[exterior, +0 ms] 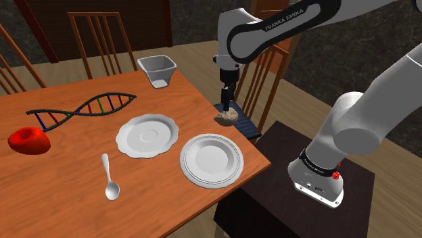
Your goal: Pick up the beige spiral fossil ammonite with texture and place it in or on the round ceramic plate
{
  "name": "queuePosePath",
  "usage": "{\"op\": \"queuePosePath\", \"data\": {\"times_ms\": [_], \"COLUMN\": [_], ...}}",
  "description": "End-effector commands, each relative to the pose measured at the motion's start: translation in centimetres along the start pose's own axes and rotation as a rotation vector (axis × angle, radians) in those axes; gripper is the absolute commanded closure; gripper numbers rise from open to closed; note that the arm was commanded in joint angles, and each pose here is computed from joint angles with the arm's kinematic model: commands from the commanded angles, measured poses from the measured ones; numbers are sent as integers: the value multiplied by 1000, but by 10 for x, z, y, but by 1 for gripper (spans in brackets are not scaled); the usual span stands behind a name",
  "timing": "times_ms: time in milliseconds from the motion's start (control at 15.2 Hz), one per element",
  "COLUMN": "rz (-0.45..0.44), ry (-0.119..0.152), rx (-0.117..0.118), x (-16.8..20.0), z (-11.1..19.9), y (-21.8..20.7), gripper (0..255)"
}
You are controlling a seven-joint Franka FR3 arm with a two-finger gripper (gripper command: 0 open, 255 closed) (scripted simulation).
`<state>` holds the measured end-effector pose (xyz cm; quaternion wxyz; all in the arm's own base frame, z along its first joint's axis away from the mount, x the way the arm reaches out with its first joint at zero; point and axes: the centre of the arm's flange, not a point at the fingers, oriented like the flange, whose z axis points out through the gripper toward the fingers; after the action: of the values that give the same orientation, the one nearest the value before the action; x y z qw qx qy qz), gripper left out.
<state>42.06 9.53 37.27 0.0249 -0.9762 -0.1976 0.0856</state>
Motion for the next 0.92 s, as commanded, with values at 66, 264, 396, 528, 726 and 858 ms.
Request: {"op": "queuePosePath", "data": {"times_ms": [66, 264, 396, 528, 726, 858], "rz": [-56, -89, -89, -89, -89, -89], "ry": [-40, -63, -63, -63, -63, -63], "rx": [9, 15, 15, 15, 15, 15], "x": [22, 33, 33, 32, 31, 31], "z": [32, 57, 67, 78, 91, 91], "y": [-15, -25, -25, -25, -25, -25], "gripper": [0, 0, 0, 0, 0, 0]}}
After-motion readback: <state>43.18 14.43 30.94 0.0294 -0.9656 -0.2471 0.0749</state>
